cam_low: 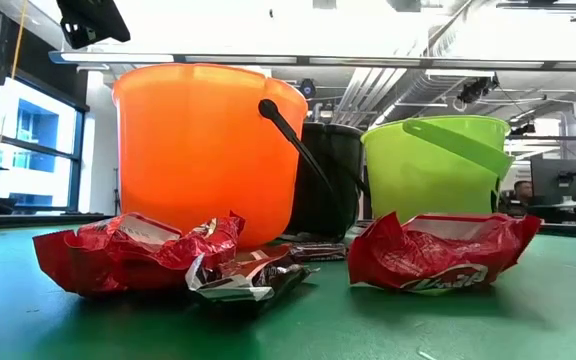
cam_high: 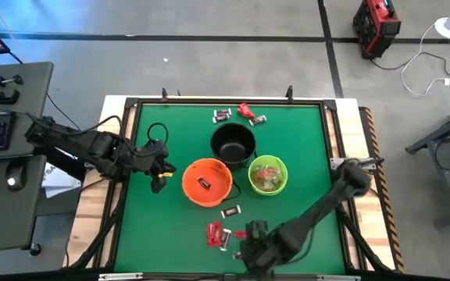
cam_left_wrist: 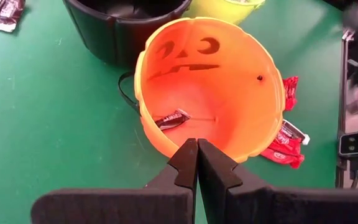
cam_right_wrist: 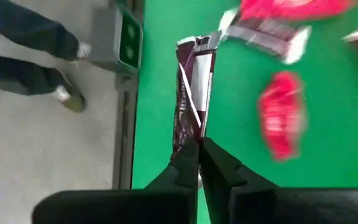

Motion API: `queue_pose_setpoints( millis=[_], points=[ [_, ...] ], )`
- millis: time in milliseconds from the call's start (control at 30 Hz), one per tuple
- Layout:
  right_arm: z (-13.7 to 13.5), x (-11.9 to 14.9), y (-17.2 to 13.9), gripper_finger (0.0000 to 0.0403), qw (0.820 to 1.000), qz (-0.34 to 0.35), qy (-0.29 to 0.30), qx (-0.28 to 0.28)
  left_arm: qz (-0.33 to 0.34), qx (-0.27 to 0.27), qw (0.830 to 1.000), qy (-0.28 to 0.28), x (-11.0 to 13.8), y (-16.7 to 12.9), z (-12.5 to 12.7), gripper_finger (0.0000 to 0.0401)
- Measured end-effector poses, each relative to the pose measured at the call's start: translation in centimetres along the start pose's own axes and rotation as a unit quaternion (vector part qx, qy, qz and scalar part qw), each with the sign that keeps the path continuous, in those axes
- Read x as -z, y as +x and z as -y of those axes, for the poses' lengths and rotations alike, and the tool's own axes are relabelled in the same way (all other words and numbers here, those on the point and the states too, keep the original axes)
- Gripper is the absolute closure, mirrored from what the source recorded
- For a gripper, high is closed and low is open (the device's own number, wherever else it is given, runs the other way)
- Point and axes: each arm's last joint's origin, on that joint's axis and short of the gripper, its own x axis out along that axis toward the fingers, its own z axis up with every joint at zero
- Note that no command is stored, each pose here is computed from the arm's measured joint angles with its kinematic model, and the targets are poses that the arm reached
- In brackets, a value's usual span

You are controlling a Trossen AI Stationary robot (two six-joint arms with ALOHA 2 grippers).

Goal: Sort candy by brand, put in halloween buckets
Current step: Put the brown chocolate bar into orange bucket

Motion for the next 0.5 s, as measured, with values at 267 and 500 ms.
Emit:
queue_pose_setpoints(
  millis=[267,500],
  points=[
    [5.7,-0.9,-8.8,0.0402,0.986,0.083,-0.003,0.145,0.008,-0.011,1.0,0.002,0.0,0.0,-0.1,0.0401],
    [13.1,-3.1,-11.1,0.0403,0.966,0.082,0.001,0.245,0.015,-0.019,1.0,0.005,-0.1,0.0,-0.1,0.0401]
  ],
)
